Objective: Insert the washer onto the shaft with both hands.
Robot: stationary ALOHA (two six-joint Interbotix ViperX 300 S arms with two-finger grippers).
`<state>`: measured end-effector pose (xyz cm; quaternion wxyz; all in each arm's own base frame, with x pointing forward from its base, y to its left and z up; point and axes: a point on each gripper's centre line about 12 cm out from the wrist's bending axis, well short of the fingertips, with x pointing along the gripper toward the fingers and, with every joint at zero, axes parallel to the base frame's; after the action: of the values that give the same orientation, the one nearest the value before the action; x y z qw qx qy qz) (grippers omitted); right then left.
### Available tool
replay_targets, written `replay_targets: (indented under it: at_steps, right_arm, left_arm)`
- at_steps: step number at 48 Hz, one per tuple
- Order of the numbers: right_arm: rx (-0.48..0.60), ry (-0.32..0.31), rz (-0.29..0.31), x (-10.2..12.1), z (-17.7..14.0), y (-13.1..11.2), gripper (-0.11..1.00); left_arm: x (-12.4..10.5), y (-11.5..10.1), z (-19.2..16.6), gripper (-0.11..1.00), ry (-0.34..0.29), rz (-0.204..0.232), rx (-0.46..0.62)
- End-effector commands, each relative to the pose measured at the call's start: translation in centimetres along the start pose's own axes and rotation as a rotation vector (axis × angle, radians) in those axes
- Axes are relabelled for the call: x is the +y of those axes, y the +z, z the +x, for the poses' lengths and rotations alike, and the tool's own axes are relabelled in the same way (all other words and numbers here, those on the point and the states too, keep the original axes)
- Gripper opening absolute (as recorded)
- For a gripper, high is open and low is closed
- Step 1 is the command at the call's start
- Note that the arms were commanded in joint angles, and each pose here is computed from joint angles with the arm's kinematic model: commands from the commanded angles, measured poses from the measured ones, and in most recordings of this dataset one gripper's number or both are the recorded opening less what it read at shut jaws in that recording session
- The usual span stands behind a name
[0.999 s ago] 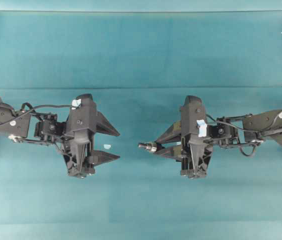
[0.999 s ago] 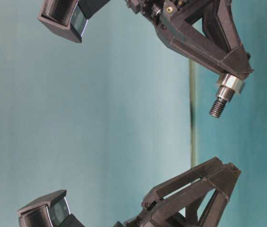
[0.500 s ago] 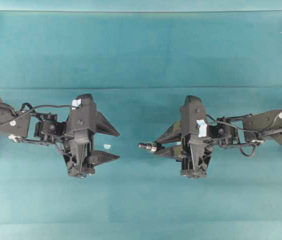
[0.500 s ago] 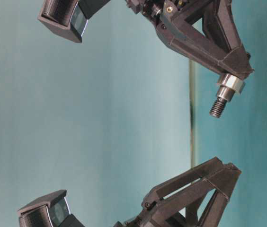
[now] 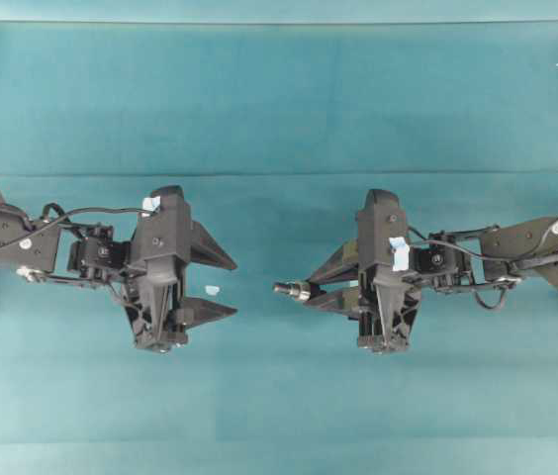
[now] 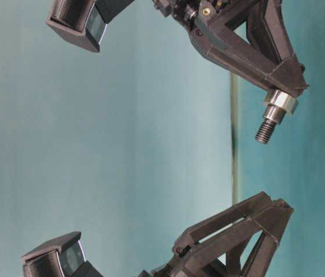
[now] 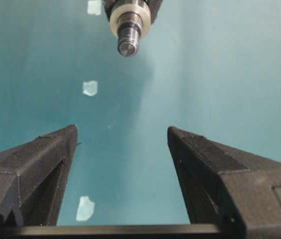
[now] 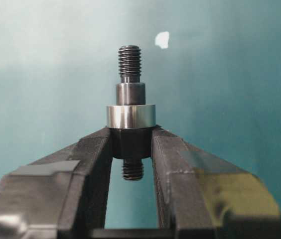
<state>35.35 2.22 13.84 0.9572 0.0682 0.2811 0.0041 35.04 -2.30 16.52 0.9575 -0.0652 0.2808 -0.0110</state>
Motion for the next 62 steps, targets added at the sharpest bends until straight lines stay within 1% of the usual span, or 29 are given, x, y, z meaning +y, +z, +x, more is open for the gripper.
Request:
replay_targets:
  at_steps: [1, 62]
  right_arm:
    - [-0.028, 0.007, 0.012, 0.24, -0.24, 0.85, 0.00]
    - [-0.009, 0.004, 0.011, 0.19, -0.19, 0.52, 0.00]
  left_arm:
    - [-0.25, 0.85, -0.26, 0.80, -0.007, 0.003, -0.028]
    - [-0.18, 0.80, -0.21, 0.80, -0.004, -0.002, -0.018]
